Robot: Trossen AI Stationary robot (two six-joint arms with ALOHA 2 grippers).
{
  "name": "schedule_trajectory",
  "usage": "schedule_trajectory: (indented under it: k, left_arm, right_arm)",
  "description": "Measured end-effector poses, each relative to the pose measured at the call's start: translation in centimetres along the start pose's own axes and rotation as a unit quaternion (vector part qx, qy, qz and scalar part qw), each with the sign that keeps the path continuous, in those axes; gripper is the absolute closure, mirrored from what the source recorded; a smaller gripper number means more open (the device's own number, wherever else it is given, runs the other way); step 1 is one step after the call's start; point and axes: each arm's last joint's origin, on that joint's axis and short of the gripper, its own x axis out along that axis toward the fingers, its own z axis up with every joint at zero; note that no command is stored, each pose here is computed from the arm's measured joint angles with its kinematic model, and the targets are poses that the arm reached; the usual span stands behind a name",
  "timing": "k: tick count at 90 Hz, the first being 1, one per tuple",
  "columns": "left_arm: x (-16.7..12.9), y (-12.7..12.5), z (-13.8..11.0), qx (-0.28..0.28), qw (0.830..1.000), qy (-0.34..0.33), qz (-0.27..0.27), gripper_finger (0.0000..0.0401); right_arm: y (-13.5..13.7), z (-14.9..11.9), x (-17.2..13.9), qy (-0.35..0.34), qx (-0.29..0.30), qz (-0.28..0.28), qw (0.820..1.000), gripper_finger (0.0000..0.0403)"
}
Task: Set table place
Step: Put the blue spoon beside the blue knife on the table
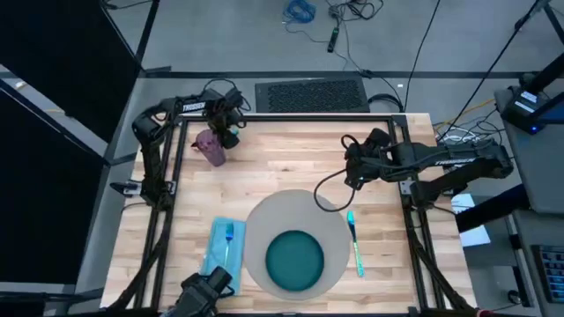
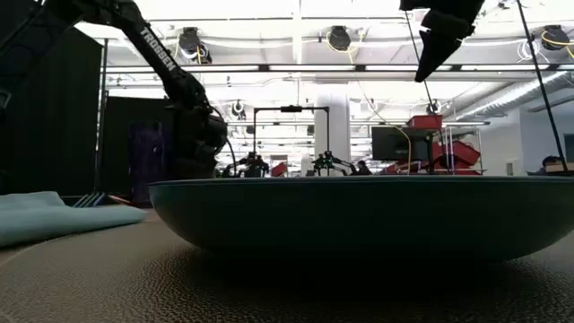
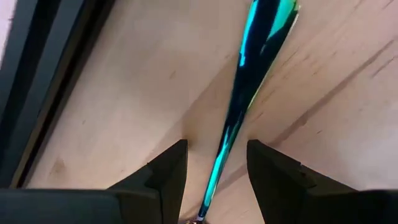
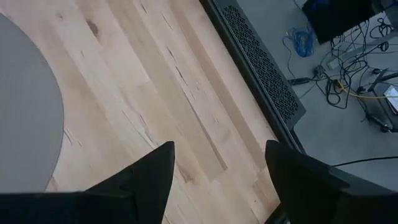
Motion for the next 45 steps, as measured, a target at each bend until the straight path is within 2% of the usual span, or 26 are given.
schedule_trajectory:
  k: [15,35,45]
  left_arm:
    - [0.06,-0.21,-0.13,0.012,1.0,0.006,-0.015,0.0269]
    - [0.07,-0.49,-0.2,0.025,0.999,0.012,-0.024,0.038]
    - [0.08,-0.47,-0.16,0.025,0.999,0.01,-0.021,0.0395]
  right_arm:
    - [0.0,0.0,0.0,0.0,-0.001,0.0,1.0,0.0165]
    - [0.0,0.0,0.0,0.0,-0.003,0.0,1.0,0.0165]
    - [0.0,0.0,0.0,0.0,-0.003,0.0,1.0,0.0165]
